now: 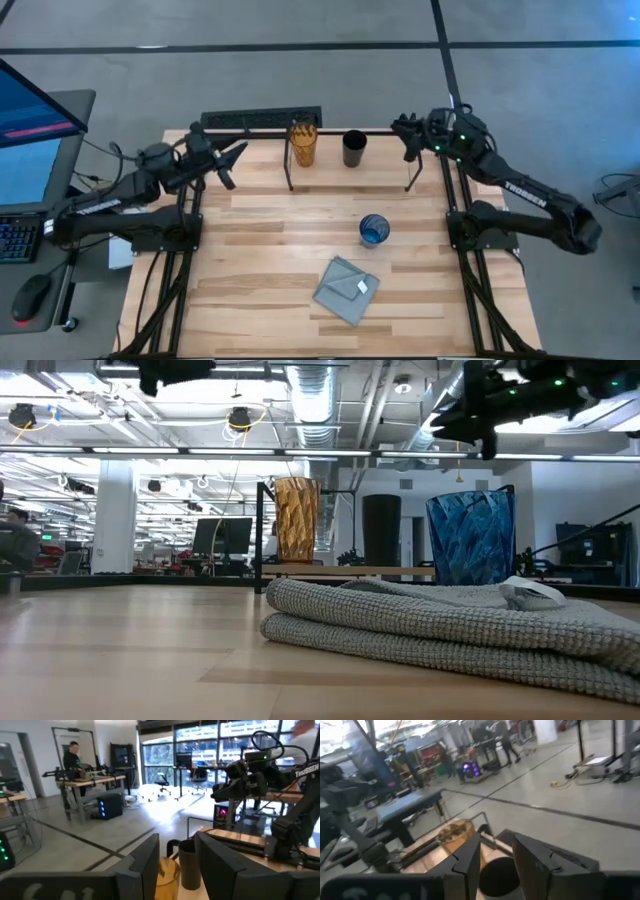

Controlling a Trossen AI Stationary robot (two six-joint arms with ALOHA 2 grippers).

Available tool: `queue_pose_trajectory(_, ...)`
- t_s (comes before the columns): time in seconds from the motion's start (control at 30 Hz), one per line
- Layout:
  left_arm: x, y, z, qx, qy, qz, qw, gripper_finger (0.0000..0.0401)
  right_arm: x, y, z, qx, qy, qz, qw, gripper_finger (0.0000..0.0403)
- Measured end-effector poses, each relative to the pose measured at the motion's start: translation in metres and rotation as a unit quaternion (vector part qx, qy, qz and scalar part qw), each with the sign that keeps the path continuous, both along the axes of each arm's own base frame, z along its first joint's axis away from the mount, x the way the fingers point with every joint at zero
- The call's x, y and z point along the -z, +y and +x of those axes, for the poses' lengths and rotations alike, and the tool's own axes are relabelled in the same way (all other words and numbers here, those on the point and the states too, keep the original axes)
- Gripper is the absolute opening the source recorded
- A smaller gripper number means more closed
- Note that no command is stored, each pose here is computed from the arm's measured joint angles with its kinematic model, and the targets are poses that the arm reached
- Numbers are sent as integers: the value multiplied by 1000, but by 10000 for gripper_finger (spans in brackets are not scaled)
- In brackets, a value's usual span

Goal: Stack small to large cups/mugs on shelf
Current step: Put the black cup on the shelf

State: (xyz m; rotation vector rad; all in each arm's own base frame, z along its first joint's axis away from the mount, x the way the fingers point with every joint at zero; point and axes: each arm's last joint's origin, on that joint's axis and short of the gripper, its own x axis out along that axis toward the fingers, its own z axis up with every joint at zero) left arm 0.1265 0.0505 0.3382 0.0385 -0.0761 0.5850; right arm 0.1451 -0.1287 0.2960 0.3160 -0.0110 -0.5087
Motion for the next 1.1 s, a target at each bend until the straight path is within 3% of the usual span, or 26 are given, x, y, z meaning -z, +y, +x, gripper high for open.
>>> queue_pose_trajectory(0.1,16,-1,-7,-16,-10,-12,1000,119,-4,-3,15,-16,11,15,1000,135)
queue_pose_trajectory(0.23,29,-3,-13,-19,-17,-26,999,119,-4,-10,31,9,37,62,997,128)
queue_pose_trajectory(0.37,32,-4,-15,-18,-16,-27,999,119,-1,-16,40,50,72,90,992,117)
queue_pose_trajectory(0.6,33,-4,-15,-16,-10,-23,1000,119,14,-23,52,64,89,178,978,107)
queue_pose_trajectory(0.8,33,-4,-15,-16,-8,-23,1000,119,27,-21,63,57,113,202,971,107)
queue_pose_trajectory(1.1,35,-4,-15,-17,4,-27,999,119,36,-23,65,109,142,207,962,107)
